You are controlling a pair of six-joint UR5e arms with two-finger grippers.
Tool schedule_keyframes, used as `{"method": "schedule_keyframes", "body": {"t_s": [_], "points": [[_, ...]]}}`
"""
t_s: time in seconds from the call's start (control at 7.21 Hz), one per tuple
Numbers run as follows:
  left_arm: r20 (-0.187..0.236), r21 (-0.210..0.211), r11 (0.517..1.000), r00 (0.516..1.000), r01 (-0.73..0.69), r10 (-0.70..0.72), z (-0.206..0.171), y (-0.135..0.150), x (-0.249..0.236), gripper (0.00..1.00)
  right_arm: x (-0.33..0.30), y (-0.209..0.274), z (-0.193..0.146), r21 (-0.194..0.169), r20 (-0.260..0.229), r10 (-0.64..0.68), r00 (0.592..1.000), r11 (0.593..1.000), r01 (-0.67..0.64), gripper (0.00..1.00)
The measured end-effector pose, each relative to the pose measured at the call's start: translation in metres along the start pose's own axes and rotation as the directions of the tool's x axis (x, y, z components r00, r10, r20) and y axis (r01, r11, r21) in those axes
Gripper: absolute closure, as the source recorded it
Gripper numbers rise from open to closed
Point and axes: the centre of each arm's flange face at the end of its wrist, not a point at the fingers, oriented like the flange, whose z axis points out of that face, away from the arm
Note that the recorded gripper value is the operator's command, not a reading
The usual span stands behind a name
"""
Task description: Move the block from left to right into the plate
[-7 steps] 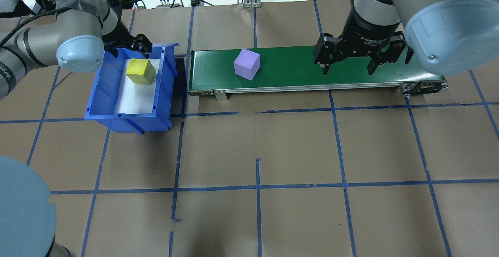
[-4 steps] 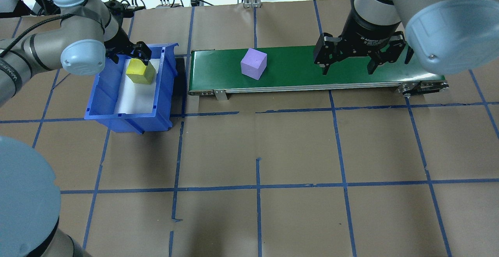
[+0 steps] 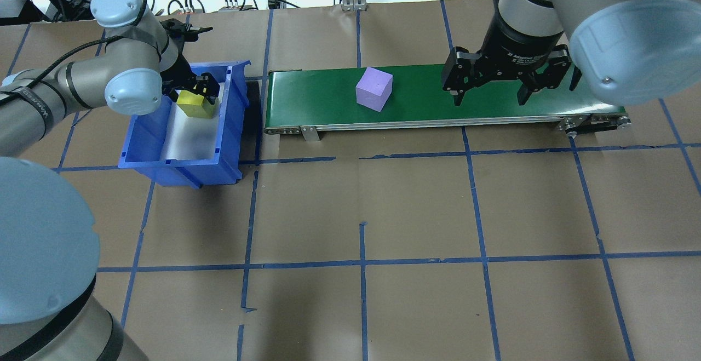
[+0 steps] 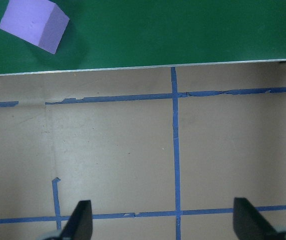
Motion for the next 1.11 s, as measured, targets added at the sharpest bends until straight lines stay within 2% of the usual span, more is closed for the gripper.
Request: {"method": "schedule_keyframes", "body": {"t_s": [0.28, 0.42, 0.55, 0.83, 0.97, 1.11], "points": [[0.007, 0.031, 0.999, 1.000, -0.006, 0.006, -0.001, -0.002, 0.000, 0.72, 0.000, 0.001, 0.001, -0.003, -0.002, -0.001, 1.000, 1.000, 0.001, 0.00], [0.016, 0.061, 0.998, 1.000, -0.011, 0.010, -0.026, -0.003, 0.000, 0.72, 0.000, 0.001, 0.002, -0.005, -0.003, -0.002, 1.000, 1.000, 0.002, 0.00], [0.012, 0.098, 0.995, 1.000, -0.016, 0.015, -0.068, 0.000, 0.005, 0.72, -0.001, 0.001, 0.002, -0.004, -0.003, -0.002, 1.000, 1.000, 0.002, 0.00], [-0.054, 0.206, 0.977, 0.996, -0.053, 0.066, -0.156, 0.013, 0.048, 0.72, -0.001, 0.001, 0.002, -0.004, -0.002, -0.003, 1.000, 1.000, 0.003, 0.00], [-0.076, 0.239, 0.967, 0.991, -0.091, 0.112, -0.177, 0.019, 0.083, 0.72, -0.001, 0.001, 0.002, -0.004, -0.001, -0.003, 1.000, 1.000, 0.003, 0.00], [-0.098, 0.245, 0.963, 0.985, -0.114, 0.142, -0.182, 0.024, 0.122, 0.72, -0.001, 0.001, 0.002, -0.004, 0.000, -0.003, 1.000, 1.000, 0.003, 0.00]]}}
